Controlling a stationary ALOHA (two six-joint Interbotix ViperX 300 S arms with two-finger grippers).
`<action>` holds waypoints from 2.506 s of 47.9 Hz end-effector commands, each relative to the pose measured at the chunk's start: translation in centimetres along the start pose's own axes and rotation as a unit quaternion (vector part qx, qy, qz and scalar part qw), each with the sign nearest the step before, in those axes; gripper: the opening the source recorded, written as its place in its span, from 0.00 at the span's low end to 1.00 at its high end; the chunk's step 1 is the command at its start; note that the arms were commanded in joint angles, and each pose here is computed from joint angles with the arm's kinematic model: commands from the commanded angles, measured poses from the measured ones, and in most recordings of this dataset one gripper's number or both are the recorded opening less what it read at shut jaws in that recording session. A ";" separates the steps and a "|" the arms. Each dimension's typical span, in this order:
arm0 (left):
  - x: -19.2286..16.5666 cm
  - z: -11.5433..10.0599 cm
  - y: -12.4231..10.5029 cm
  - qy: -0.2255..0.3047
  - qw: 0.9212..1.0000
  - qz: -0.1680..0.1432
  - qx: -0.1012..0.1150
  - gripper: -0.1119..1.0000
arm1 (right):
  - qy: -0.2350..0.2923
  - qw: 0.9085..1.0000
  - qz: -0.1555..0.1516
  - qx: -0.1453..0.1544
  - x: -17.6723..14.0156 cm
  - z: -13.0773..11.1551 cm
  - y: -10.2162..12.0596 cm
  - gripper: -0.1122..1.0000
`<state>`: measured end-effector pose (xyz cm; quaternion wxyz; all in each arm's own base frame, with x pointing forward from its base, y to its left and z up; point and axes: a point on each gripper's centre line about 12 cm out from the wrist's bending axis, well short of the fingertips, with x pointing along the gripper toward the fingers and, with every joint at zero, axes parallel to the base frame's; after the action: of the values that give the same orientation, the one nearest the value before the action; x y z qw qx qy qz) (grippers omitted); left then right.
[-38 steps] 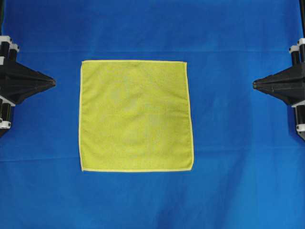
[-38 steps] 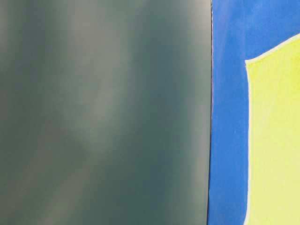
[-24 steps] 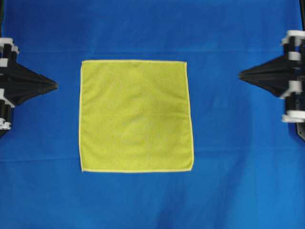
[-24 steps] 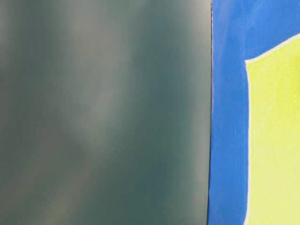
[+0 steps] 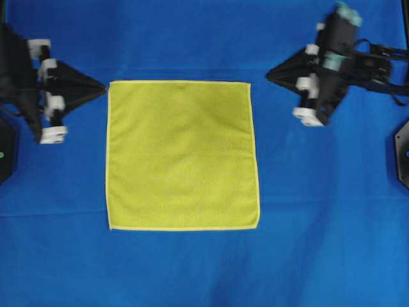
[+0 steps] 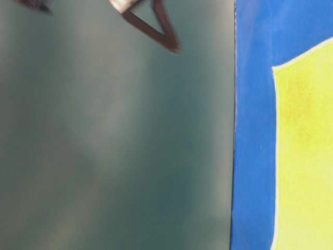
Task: Fold the yellow towel.
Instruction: 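Move both grippers to the towel's far corners and grasp them, then pull the far edge toward the near edge with both grippers, folding in half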
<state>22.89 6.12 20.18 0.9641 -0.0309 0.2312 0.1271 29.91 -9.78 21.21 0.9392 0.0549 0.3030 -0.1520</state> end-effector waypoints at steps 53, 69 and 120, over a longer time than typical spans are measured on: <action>8.0 -8.5 5.9 0.193 0.976 0.084 -0.059 0.69 | 0.123 0.992 -0.029 0.008 11.4 -5.5 -3.1 0.52; 8.3 -8.4 5.3 0.212 0.974 0.072 -0.045 0.13 | 0.124 0.992 -0.025 0.004 11.3 -5.5 -2.7 0.12; 5.4 -5.1 -3.6 0.212 0.975 -0.051 0.031 0.13 | 0.126 0.991 0.026 -0.040 7.0 -2.5 2.8 0.12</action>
<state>25.57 5.18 12.62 0.8939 -0.0459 0.4369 0.0896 34.40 -9.79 14.11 0.8922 0.0491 0.4317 -0.1229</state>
